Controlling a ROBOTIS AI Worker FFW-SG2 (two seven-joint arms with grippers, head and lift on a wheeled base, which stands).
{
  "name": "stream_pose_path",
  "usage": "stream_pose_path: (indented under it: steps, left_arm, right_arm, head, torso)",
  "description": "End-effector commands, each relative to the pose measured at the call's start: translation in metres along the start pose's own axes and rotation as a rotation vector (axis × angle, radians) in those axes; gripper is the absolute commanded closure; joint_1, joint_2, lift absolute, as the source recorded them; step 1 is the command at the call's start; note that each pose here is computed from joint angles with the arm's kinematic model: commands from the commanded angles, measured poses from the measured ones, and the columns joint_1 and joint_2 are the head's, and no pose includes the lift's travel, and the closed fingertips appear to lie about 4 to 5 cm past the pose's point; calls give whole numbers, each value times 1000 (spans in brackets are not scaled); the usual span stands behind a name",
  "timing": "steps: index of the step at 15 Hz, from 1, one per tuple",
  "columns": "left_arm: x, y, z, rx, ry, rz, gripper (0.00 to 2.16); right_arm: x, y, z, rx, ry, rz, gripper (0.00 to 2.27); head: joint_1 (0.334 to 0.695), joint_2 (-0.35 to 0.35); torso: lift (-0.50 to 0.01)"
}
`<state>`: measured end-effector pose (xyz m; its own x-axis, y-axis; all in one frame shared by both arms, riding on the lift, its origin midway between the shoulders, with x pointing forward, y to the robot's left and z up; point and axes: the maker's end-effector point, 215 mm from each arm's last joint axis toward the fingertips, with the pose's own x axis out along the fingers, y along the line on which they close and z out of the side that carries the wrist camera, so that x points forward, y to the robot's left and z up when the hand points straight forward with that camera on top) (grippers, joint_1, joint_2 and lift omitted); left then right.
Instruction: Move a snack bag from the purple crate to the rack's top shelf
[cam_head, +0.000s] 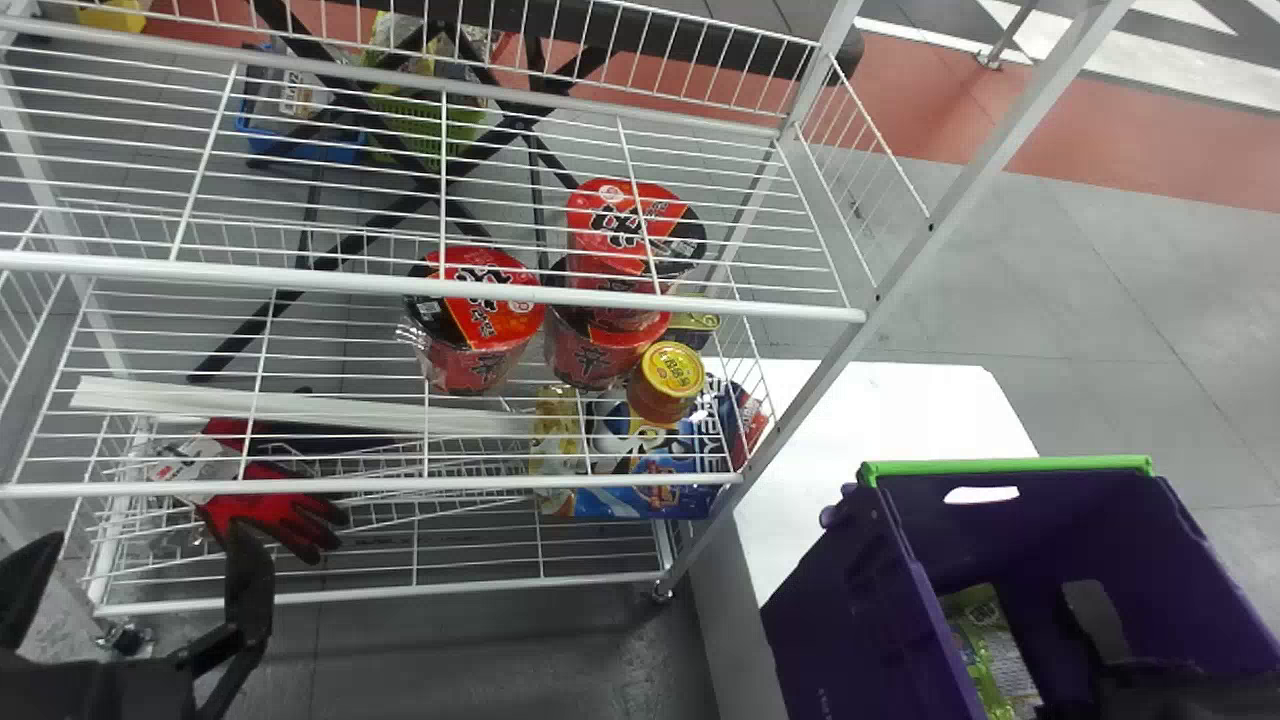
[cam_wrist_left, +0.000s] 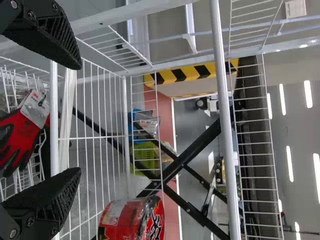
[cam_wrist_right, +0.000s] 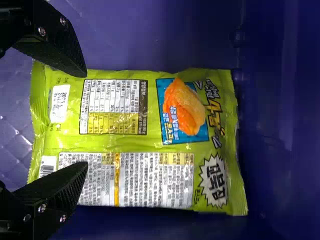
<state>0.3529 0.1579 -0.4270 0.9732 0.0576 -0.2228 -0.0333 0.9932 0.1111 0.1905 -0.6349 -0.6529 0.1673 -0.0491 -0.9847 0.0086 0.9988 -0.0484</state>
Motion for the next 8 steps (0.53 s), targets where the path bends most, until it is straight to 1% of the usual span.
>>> stream_pose_path:
  steps: [1, 4, 7, 8]
  left_arm:
    - [0, 0, 0, -1, 0, -1, 87]
    - [1, -3, 0, -3, 1, -9, 87]
    - [1, -5, 0, -2, 1, -12, 87]
    - [1, -5, -1, -2, 3, -12, 87]
  right_arm:
    - [5, 3, -5, -11, 19, -3, 218]
    - [10, 2, -9, -39, 35, -17, 218]
    - [11, 2, -10, -36, 38, -16, 221]
    - [11, 2, -7, -38, 36, -18, 289]
  head:
    - [695, -350]
    - [695, -350]
    - [695, -350]
    - [695, -350]
  torso:
    - [-461]
    - [-461]
    - [-461]
    - [-461]
